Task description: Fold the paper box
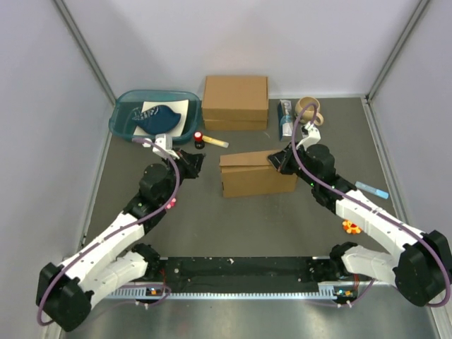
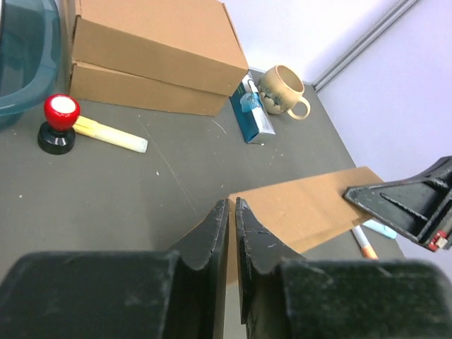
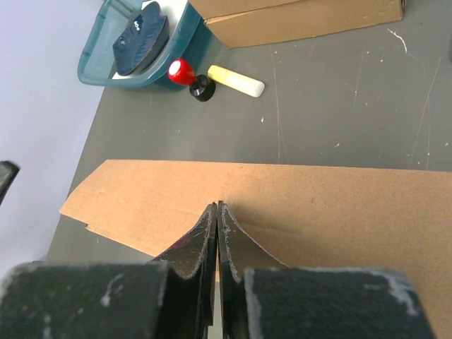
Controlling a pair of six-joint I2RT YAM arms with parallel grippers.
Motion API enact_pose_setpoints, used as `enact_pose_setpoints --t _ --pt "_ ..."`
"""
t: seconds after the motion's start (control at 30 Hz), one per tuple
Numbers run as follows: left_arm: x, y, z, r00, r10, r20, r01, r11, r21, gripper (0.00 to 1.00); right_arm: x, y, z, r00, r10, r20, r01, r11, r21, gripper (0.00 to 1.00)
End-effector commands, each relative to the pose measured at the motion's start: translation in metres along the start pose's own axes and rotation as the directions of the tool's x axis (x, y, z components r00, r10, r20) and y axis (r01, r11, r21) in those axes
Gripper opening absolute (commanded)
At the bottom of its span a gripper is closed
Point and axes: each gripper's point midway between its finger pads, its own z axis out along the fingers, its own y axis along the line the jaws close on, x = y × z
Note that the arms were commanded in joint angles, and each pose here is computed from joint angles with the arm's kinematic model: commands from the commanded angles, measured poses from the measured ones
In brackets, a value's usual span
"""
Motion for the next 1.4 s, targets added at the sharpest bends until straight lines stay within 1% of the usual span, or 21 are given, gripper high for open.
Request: enact_pose_setpoints --t 0.0,0.07,0.1,0.17,0.2,0.3,0.4,0.43,0.53,0.63,0.67,0.7,0.77,1.0,1.1,1.17,1.27,1.3,1.37 --pt "-0.026 -0.039 0.018 0.990 -0.134 0.041 0.123 0.972 0.199 0.08 0.056 -0.050 -0.007 0.980 -0.015 -0.197 0.048 0.986 0.161 0.00" --pt "-0.025 -0.046 0.023 0.990 -0.137 0.033 0.126 0.963 0.238 0.05 0.056 -0.050 -0.007 0.980 -0.017 -0.198 0.049 0.986 0.160 0.00" --pt "-0.031 -0.051 0.024 0.988 -0.146 0.050 0.128 0.957 0.262 0.03 0.056 -0.049 -0.007 0.980 -0.018 -0.198 0.050 0.986 0.156 0.00" --pt "-0.033 -0.057 0.028 0.987 -0.156 0.050 0.135 0.947 0.291 0.00 0.057 -0.050 -0.007 0.979 -0.018 -0.202 0.051 0.986 0.156 0.00" --pt "-0.038 -0.068 0.026 0.984 -0.168 0.052 0.139 0.927 0.349 0.00 0.057 -0.049 -0.007 0.979 -0.017 -0.203 0.049 0.987 0.152 0.00" --pt "-0.032 -0.076 0.031 0.984 -0.179 0.005 0.163 0.911 0.380 0.00 0.058 -0.048 -0.008 0.979 -0.016 -0.205 0.048 0.988 0.149 0.00" --pt "-0.011 -0.069 0.039 0.981 -0.184 -0.060 0.193 0.915 0.355 0.00 0.059 -0.047 -0.009 0.978 -0.016 -0.210 0.047 0.989 0.142 0.00" --pt "0.007 -0.062 0.040 0.978 -0.179 -0.111 0.206 0.917 0.340 0.00 0.059 -0.047 -0.009 0.978 -0.014 -0.209 0.045 0.989 0.143 0.00" --pt "0.049 -0.046 0.039 0.960 -0.177 -0.218 0.240 0.921 0.306 0.00 0.060 -0.046 -0.009 0.977 -0.016 -0.215 0.046 0.989 0.137 0.00" --pt "0.086 -0.029 0.033 0.933 -0.198 -0.302 0.282 0.921 0.269 0.00 0.061 -0.048 -0.009 0.976 -0.014 -0.216 0.046 0.989 0.141 0.00" --pt "0.083 -0.032 0.032 0.939 -0.202 -0.278 0.285 0.911 0.299 0.00 0.060 -0.046 -0.009 0.977 -0.016 -0.213 0.046 0.989 0.138 0.00" --pt "0.087 -0.029 0.028 0.933 -0.220 -0.283 0.303 0.907 0.293 0.00 0.060 -0.047 -0.009 0.977 -0.015 -0.212 0.046 0.989 0.141 0.00" --pt "0.072 -0.034 0.027 0.946 -0.229 -0.230 0.296 0.899 0.321 0.00 0.058 -0.046 -0.010 0.978 -0.018 -0.210 0.048 0.989 0.137 0.00" --pt "-0.013 -0.060 0.026 0.979 -0.197 -0.047 0.200 0.903 0.379 0.00 0.054 -0.044 -0.010 0.979 -0.020 -0.202 0.048 0.989 0.138 0.00" --pt "-0.029 -0.064 0.024 0.981 -0.193 -0.007 0.182 0.911 0.371 0.00 0.057 -0.045 -0.010 0.978 -0.017 -0.208 0.046 0.989 0.137 0.00" --pt "-0.020 -0.054 0.027 0.981 -0.193 -0.024 0.190 0.925 0.330 0.00 0.058 -0.045 -0.010 0.978 -0.012 -0.207 0.041 0.990 0.135 0.00" --pt "0.005 -0.036 0.031 0.972 -0.227 -0.066 0.236 0.932 0.276 0.00 0.059 -0.044 -0.009 0.978 -0.010 -0.211 0.039 0.991 0.130 0.00" --pt "0.020 -0.027 0.030 0.966 -0.240 -0.092 0.256 0.934 0.248 0.00 0.059 -0.045 -0.009 0.978 -0.010 -0.211 0.038 0.991 0.130 0.00" --pt "0.034 -0.012 0.033 0.961 -0.257 -0.107 0.273 0.942 0.193 0.00 0.059 -0.043 -0.009 0.977 -0.010 -0.213 0.038 0.991 0.125 0.00"
